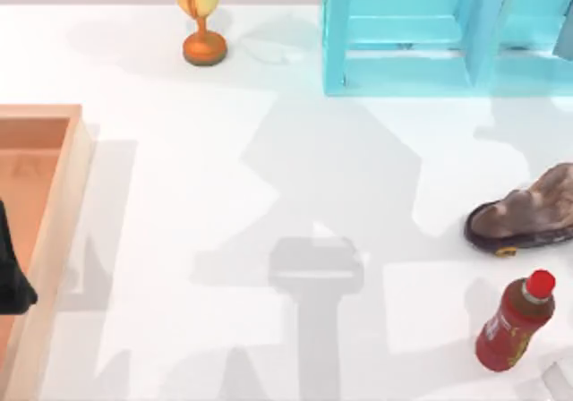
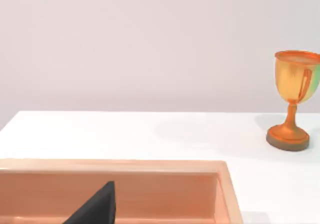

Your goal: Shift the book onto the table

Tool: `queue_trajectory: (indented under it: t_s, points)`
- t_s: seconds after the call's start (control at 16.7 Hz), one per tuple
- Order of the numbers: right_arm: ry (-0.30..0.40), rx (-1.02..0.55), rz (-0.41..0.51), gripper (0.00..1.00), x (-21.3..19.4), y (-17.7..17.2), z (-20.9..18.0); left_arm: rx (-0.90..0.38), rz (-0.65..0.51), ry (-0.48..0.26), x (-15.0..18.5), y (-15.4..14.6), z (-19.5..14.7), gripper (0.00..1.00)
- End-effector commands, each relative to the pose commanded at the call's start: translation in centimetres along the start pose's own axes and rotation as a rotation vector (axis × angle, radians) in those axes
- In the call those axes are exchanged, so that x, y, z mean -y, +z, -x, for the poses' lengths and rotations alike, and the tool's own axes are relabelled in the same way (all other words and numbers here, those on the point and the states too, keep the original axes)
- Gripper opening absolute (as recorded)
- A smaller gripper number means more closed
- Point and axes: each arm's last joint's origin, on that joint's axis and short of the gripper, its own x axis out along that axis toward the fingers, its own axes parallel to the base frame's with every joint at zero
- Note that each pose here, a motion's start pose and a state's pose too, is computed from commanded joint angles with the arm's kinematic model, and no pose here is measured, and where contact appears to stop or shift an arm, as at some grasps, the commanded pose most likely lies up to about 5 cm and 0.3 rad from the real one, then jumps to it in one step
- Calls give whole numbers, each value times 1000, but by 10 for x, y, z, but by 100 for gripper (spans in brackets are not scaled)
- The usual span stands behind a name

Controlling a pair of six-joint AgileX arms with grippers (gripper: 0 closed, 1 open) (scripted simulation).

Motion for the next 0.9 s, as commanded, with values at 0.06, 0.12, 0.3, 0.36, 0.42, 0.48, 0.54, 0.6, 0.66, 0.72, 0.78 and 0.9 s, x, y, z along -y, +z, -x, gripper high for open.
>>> queue_trajectory:
  t_s: [0.06,0.12,0.3,0.36,0.42,0.48,0.54,0.6,0.66,0.72,0.78,0.9]
  points:
    - [-2,-21,56,0,-12,-9,-6,0,0,0,0,0,0,100]
    - [0,-47,125,0,-27,-20,-11,0,0,0,0,0,0,100]
    - [46,-142,407,0,-90,-68,-14,0,0,0,0,0,0,100]
    - [77,-172,524,0,-116,-88,-7,0,0,0,0,0,0,100]
    - [114,-197,650,0,-141,-108,4,0,0,0,0,0,0,100]
    - [156,-213,783,0,-166,-129,19,0,0,0,0,0,0,100]
    - [200,-220,921,0,-188,-149,39,0,0,0,0,0,0,100]
    - [244,-217,1059,0,-208,-167,61,0,0,0,0,0,0,100]
    - [286,-202,1193,0,-224,-183,85,0,0,0,0,0,0,100]
    - [325,-178,1320,0,-237,-197,109,0,0,0,0,0,0,100]
    - [359,-145,1433,0,-247,-208,133,0,0,0,0,0,0,100]
    - [407,-68,1614,0,-259,-222,174,0,0,0,0,0,0,100]
